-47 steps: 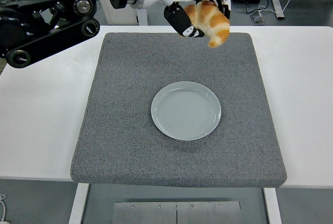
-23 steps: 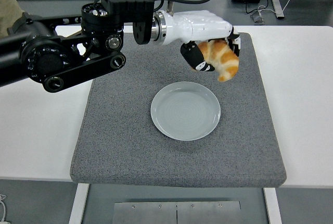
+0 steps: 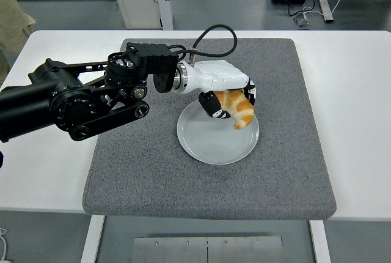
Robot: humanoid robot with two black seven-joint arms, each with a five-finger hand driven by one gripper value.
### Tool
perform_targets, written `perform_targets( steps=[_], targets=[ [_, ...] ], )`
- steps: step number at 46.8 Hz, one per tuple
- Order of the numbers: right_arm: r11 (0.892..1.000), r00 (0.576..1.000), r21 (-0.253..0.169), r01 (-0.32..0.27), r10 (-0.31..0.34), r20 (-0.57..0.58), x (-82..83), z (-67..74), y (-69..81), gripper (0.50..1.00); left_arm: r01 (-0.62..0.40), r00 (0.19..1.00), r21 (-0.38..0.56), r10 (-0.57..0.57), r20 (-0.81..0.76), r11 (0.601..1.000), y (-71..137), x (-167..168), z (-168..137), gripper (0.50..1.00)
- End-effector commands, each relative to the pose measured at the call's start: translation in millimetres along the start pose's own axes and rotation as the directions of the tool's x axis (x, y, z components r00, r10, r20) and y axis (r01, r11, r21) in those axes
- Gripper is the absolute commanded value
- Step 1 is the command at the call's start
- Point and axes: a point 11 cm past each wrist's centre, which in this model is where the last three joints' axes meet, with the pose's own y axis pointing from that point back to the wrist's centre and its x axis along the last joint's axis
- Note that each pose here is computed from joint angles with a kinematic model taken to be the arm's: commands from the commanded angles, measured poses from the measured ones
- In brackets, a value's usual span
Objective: Place the bread on the plate
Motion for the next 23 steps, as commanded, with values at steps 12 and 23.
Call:
perform_targets(
  steps=[12,23],
  targets=[
    [1.0,1.0,0.0,0.0,0.0,0.0,0.0,0.0,0.0,1.0,0.031,0.999,0.009,-0.03,-0.022,0.999,-8,-28,-3,0.5],
    [1.0,1.0,0.0,0.0,0.0,0.0,0.0,0.0,0.0,1.0,0.06,0.998,0.047,-0.058,-0.031,0.997,-7,-51,-16,0.5]
  ],
)
